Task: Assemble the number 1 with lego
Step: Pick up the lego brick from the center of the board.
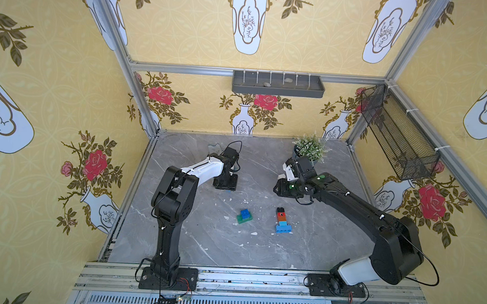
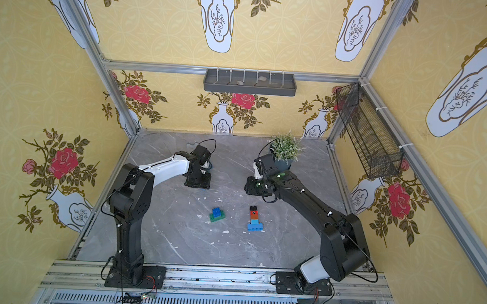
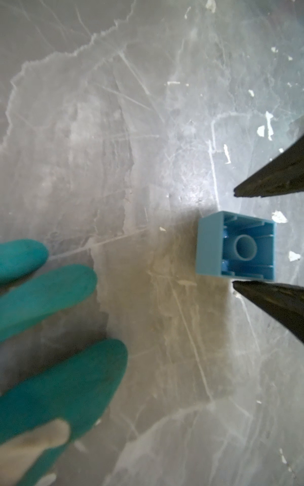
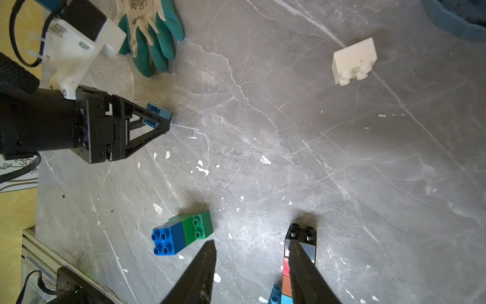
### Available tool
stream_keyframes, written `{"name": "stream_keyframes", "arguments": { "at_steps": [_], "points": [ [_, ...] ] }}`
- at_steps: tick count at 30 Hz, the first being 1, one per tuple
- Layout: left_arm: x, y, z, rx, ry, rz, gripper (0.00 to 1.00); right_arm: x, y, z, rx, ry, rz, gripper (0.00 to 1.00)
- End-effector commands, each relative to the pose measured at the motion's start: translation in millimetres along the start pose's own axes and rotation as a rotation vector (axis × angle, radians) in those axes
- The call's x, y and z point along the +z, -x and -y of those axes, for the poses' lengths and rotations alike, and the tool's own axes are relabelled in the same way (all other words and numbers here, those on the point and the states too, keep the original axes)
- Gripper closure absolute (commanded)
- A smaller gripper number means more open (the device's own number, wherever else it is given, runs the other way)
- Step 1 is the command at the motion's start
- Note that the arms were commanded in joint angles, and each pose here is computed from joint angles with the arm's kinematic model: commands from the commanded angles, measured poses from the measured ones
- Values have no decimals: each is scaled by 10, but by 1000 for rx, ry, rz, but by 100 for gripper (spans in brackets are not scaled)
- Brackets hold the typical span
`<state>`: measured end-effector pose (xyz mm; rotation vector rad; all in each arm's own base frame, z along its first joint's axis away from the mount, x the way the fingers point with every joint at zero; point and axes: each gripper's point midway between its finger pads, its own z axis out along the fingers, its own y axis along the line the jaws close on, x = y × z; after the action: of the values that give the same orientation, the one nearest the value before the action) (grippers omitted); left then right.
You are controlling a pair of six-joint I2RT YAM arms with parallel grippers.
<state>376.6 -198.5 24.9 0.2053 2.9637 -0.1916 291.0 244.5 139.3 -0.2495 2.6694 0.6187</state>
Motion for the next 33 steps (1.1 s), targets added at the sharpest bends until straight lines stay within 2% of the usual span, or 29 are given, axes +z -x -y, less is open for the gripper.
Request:
{"name": "stream_keyframes", "arguments": {
  "at_steps": [1,4,13,15,22,25,28,33],
  "points": [
    [38,-1,-34,-8,19,-9,49,11,40,-30,-7,18,15,52],
    [58,21,-40,-11,22,-12,50,13,42,-18,-6,19,13,52],
    [110,6,-61,-22,33,-19,62,12,46,-1,-1,19,12,52],
    [89,7,-65,-23,34,-11,69,7,52,-2,0,22,14,53],
    [-134,41,22,-54,-23,44,72,-84,147,-64,-6,46,51,54],
    [-366,47,243,-80,-164,88,73,-203,236,-104,-32,60,116,53],
    [-705,49,552,-101,-367,132,73,-382,343,-200,-93,106,216,53],
    [-1371,-34,991,-109,-705,194,73,-693,411,-448,-286,241,411,52]
  ]
}}
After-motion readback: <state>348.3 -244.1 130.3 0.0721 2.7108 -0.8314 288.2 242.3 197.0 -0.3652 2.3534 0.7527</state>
